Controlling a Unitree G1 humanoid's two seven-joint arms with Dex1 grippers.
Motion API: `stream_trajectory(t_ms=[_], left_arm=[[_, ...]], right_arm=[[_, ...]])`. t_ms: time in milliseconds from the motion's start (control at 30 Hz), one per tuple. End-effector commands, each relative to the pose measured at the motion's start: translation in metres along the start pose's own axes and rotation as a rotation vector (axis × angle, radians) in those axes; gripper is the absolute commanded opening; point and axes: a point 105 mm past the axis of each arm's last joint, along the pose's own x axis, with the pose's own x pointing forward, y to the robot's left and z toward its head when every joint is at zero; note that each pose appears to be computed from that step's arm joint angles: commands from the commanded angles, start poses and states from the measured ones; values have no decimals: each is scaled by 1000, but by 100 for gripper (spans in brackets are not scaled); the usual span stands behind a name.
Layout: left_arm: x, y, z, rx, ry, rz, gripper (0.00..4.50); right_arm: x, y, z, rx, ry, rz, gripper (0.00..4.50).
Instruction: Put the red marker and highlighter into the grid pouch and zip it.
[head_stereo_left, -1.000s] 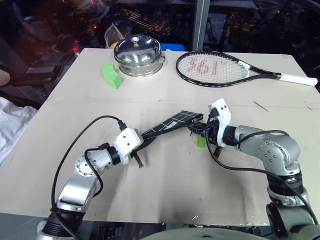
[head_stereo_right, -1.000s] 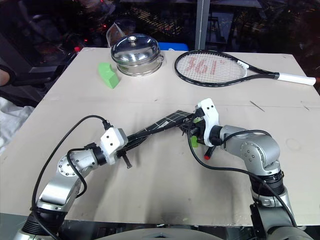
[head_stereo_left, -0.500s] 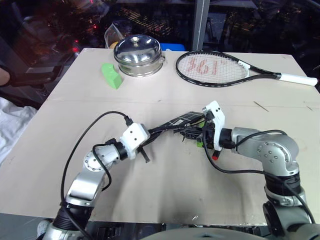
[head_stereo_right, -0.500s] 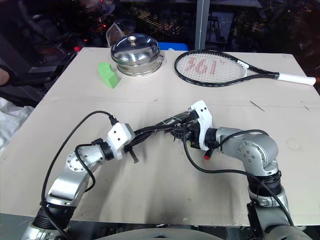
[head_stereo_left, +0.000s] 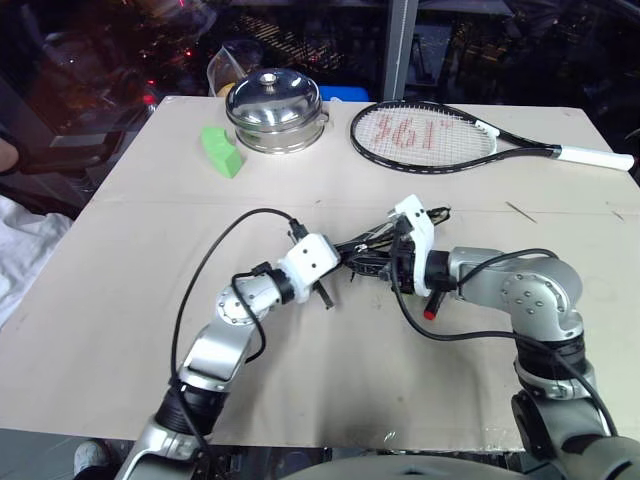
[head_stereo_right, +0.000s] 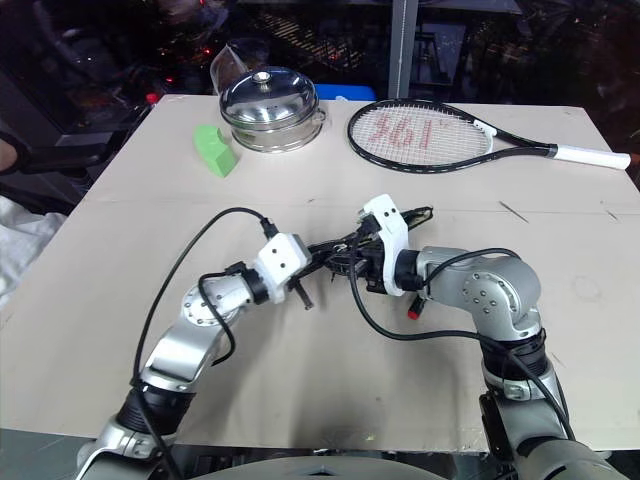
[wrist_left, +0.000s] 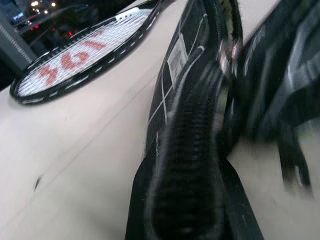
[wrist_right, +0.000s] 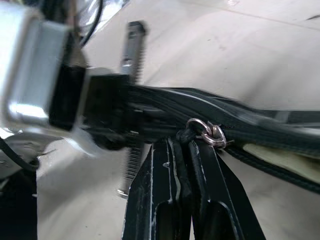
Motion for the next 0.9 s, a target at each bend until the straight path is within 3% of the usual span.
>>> stream_trajectory(t_ms=[33, 200, 367, 467, 567, 667, 900], left_arm=[[9, 2, 15, 29, -52, 14, 0], [-3, 9, 18, -8, -82, 25, 0], [-19, 18, 16, -42, -94, 20, 0], [-25, 23, 15, -44, -94, 13, 0], [-26, 24, 16, -44, -97, 7, 0], [-25, 23, 19, -42, -108, -1, 0], [-25, 19, 24, -14, -120, -19, 0]], right_arm=[[7, 10, 6, -39, -5, 43, 4], [-7, -1, 8, -115, -33, -4, 4], [-41, 0, 5, -195, -49, -23, 234], [-59, -1, 18, -231, -125, -63, 234], [-66, -3, 31, -229, -183, -87, 133], [-63, -11, 41, -212, -217, -126, 2], [-40, -32, 51, -186, -196, -202, 2]])
